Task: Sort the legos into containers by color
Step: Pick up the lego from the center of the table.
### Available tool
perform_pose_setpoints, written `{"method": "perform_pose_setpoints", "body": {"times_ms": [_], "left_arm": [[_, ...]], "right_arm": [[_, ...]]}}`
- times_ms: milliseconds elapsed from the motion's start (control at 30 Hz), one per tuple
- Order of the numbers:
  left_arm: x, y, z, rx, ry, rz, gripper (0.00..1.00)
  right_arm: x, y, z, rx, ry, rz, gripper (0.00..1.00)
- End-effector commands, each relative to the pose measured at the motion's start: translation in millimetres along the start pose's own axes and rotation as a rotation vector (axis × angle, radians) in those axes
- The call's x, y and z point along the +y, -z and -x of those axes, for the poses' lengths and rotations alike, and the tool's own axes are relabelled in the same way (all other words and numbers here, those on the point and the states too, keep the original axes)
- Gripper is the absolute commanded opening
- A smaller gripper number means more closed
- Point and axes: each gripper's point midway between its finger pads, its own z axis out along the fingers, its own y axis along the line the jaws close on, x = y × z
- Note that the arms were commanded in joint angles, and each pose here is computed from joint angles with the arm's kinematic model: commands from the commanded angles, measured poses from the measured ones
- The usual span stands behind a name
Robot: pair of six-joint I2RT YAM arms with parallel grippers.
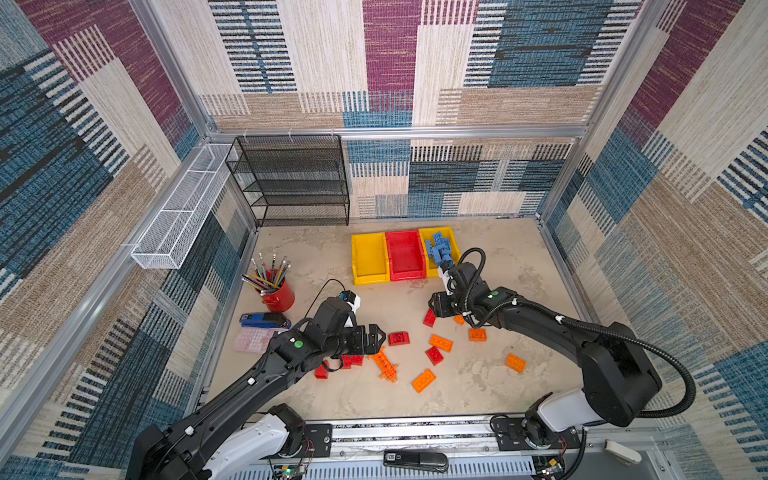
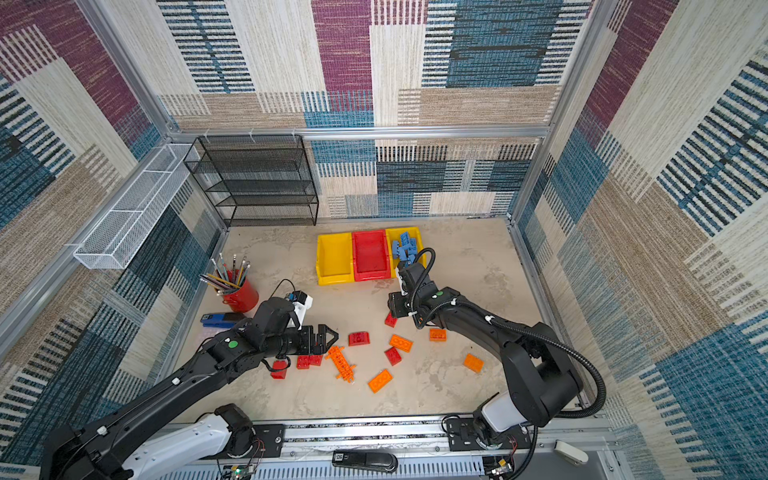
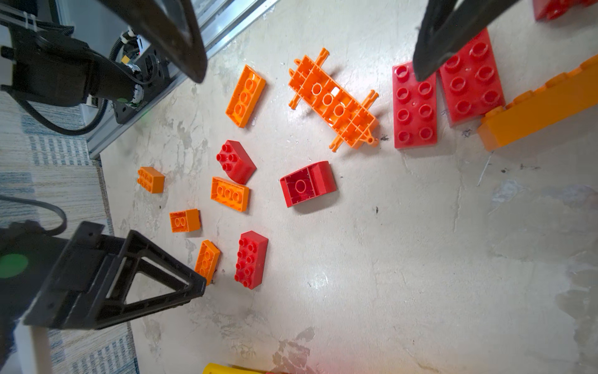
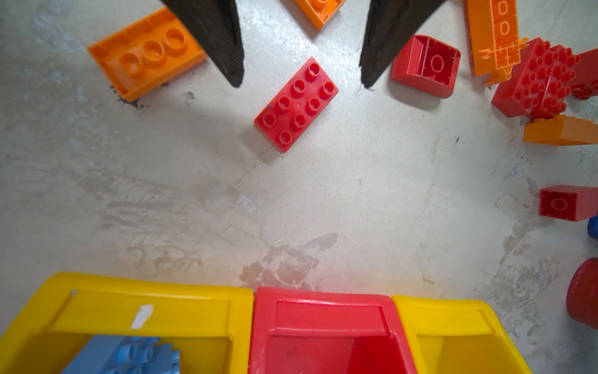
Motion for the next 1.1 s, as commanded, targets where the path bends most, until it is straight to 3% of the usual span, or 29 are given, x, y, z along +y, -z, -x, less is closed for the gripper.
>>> {"method": "perform_pose_setpoints", "body": {"times_ms": [0,267,333,500,700,1067], "left_arm": [[-13.9,-3.3,10.4,0.001,-0.062,-0.035,0.98],[-22.8,-21.9,15.4,0.107,-0.234,0.038,0.97],[-27.2,-29.3,15.7,0.131,-0.270,0.054,0.97],[-44.3,-51.3,17.8,0.169,-0.317,0.051,0.91],[-63.9,-79.0,28.5,0.178,-0.352,0.052,0.85],[-93.4,-141.3,39.7,0.245,-0.465,0.134,0.70]], "right_arm": [[1.3,3.6,6.3,-0.023,-0.017,0.002,0.61],[-0.9,20.7,15.1,-0.062,-0.034,-0.018,0.77],[-5.3,24.6,16.0,-0.073,-0.039,-0.042,1.00],[-39.0,39.0,23.7,-0.122,-0.105,-0.155,0.99],[-106.9,64.5,45.2,-0.225,-0.279,-0.233,0.99],[-128.2,83.3,74.4,-0.308,-0.337,-0.179,0.99]]}}
